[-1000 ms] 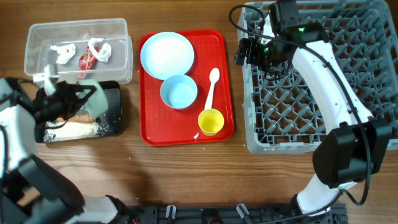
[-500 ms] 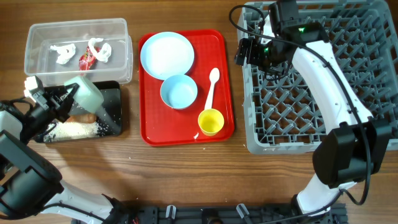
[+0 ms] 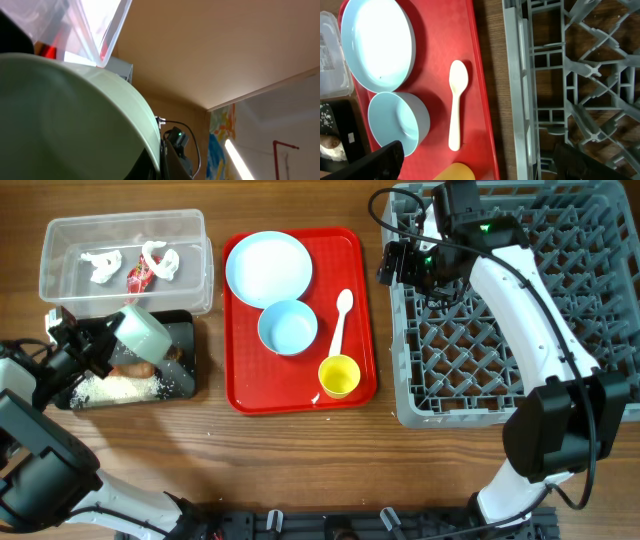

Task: Sort waste into correct bins and load items into the dishwasher rack
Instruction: 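Tip the green bowl over the black tray to empty its food, then return the green bowl to the red tray and reach toward the yellow cup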

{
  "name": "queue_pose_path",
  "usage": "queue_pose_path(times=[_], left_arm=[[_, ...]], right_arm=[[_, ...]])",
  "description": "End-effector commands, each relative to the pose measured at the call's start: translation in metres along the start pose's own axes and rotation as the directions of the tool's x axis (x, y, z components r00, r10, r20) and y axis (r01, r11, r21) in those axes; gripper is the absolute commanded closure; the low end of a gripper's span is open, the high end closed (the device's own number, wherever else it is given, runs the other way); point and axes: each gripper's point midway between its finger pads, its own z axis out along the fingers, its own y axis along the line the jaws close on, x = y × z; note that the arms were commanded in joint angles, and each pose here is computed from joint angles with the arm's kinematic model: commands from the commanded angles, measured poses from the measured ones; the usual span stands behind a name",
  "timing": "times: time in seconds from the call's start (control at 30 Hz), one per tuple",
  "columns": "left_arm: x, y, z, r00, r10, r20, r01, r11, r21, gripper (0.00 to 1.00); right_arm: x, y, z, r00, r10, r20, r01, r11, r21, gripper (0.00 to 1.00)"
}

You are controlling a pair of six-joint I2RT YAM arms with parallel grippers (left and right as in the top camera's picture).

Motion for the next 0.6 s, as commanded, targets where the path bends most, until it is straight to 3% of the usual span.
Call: queue_pose_path(times=[0.0,0.1,0.2,0.3,0.4,0.47,0.57], left_arm=[[0.0,-0.008,0.001,1.0,-0.004,-0.013,0.004,1.0,0.031,0.96],[0.009,-0.019,0.007,0.997,0.064,-0.031,-0.063,0.998,0.028,0.96],[0.031,-0.042,0.022,0.972,0.225,-0.075,-0.224,0.974,0.019,0.96],[0.057,-0.044,0.045,0.933,0.338,-0.126,-0.352,0.929,-0.115,0.96],[0.088,-0.028,0.074,0.869,0.444,-0.216,-0.493,0.809,-0.32,0.96],[0.106,-0.009,0.089,0.828,0.481,-0.288,-0.561,0.693,-0.453,0.96],[0.124,0.031,0.097,0.803,0.47,-0.366,-0.577,0.46,-0.675,0.96]], right_arm=[[0.002,-0.003,0.004,1.0,-0.012,-0.012,0.012,1.0,0.017,0.03],[0.003,-0.003,0.004,1.0,-0.011,-0.014,0.012,1.0,0.018,0.03],[0.003,-0.003,0.004,1.0,-0.011,-0.014,0.011,1.0,0.018,0.03],[0.002,-0.003,0.004,1.0,-0.011,-0.013,0.012,1.0,0.018,0.03],[0.002,-0.003,0.004,1.0,-0.011,-0.012,0.011,1.0,0.017,0.03],[0.002,-0.003,0.004,1.0,-0.012,-0.012,0.012,1.0,0.018,0.03],[0.002,-0.003,0.004,1.0,-0.012,-0.012,0.012,1.0,0.017,0.03]])
